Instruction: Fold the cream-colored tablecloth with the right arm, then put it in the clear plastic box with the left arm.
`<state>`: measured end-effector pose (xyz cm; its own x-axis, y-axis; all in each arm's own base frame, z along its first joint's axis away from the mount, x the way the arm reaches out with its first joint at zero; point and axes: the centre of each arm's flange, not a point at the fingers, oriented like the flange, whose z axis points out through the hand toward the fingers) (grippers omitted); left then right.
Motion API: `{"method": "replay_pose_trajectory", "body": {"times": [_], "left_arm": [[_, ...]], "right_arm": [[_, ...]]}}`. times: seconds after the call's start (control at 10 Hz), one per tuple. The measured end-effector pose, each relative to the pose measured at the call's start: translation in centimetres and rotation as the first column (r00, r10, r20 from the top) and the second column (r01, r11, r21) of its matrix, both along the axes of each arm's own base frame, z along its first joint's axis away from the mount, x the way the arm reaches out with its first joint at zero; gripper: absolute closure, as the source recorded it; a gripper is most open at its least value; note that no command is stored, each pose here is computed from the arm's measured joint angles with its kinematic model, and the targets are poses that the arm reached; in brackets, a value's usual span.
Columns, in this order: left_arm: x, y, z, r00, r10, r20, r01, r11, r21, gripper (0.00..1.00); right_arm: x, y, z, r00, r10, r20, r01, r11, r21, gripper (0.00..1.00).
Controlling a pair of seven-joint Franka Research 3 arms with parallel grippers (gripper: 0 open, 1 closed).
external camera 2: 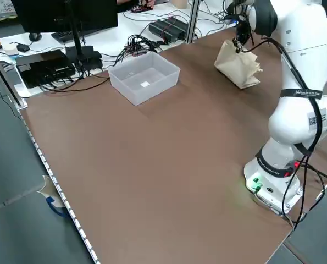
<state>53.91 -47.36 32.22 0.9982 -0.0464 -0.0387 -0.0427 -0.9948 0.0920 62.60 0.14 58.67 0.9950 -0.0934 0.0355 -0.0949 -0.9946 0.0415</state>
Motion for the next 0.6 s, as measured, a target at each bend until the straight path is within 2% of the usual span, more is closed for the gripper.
{"method": "replay_pose_trajectory", "body": {"times": [0.6], "left_arm": [[-1.3, -3.4, -4.4, 1.0, -0.023, 0.01, 0.024, 0.995, -0.093, 0.95]], "right_arm": [[0.0, 0.1, 0.0, 1.0, 0.002, 0.0, -0.002, 1.0, 0.0, 0.0]]}}
